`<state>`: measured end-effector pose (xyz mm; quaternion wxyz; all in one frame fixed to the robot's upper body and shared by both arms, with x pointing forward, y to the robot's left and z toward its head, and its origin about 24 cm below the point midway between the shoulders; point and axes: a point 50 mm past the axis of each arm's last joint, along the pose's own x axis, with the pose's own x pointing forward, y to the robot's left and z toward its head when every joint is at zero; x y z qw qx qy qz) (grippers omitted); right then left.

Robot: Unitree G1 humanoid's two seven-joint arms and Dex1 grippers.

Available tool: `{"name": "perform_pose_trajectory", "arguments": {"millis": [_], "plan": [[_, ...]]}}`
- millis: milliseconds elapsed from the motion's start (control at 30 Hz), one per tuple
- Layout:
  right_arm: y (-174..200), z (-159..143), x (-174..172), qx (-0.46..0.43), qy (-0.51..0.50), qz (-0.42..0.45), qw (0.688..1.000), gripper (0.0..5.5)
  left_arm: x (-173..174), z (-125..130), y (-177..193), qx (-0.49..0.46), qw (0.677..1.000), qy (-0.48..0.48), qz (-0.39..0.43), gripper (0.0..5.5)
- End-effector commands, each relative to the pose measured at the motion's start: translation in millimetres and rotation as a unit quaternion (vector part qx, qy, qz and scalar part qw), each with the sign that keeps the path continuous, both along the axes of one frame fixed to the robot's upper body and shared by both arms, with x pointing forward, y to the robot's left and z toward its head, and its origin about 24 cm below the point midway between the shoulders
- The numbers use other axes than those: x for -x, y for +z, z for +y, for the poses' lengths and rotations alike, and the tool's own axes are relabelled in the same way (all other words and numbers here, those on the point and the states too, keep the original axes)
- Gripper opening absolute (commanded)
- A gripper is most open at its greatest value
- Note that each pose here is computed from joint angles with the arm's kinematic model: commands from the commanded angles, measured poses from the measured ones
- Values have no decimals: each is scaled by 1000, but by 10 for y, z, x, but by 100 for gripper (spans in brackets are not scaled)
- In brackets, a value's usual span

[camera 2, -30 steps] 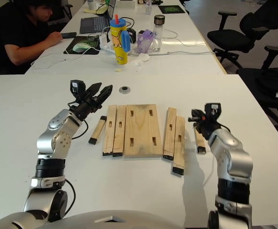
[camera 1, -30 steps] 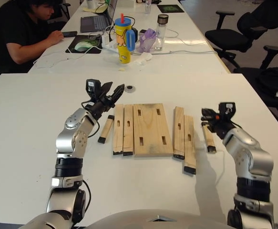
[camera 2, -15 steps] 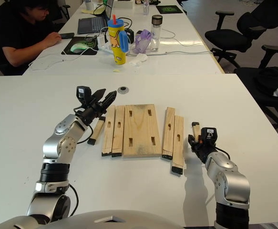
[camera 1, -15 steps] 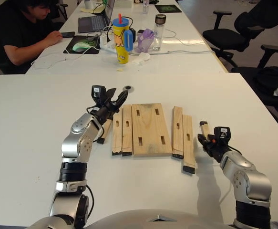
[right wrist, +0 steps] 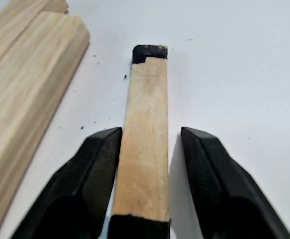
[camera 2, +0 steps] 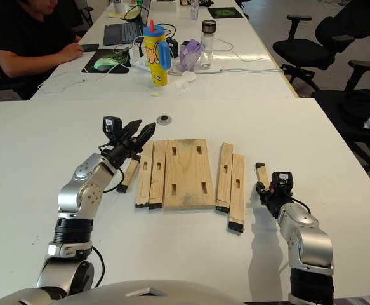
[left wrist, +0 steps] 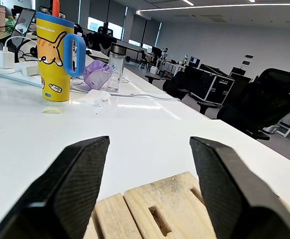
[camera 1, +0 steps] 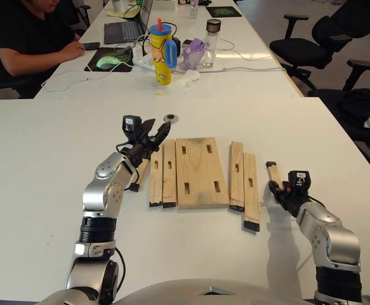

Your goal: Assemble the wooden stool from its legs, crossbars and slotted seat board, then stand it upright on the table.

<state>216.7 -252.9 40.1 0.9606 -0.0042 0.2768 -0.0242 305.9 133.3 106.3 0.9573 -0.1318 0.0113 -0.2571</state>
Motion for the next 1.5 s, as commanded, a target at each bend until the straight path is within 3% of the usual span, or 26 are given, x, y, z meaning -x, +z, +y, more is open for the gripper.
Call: {"name": "perform_pose_trajectory", "arguments": {"millis": [33,233,400,500,600,833,1033,1500], "plan": [[-165,9,53,-16,10,45,999,219,-4,23,-29,-7,1000,6,5,302],[-213,59,57,-57,3,56,997,131,-11,39,-16,-8,1000,9,4,302],[-158,62,-21,-55,-3,36,998,130,-34,69,34,9,1000,12,5,302],[190,103,-285,-32,22,-94,995,130,-63,57,146,89,996,0,17,302],[615,322,-486,-29,86,-235,968,130,-82,-11,261,166,985,-31,43,302],[775,915,-594,-80,226,-332,912,130,-63,-230,475,303,939,-126,99,302],[843,1161,-478,-83,317,-365,872,130,-72,-308,554,292,938,-149,108,302],[823,1248,-448,-52,360,-369,855,130,-4,-448,588,265,938,-195,110,302]]}}
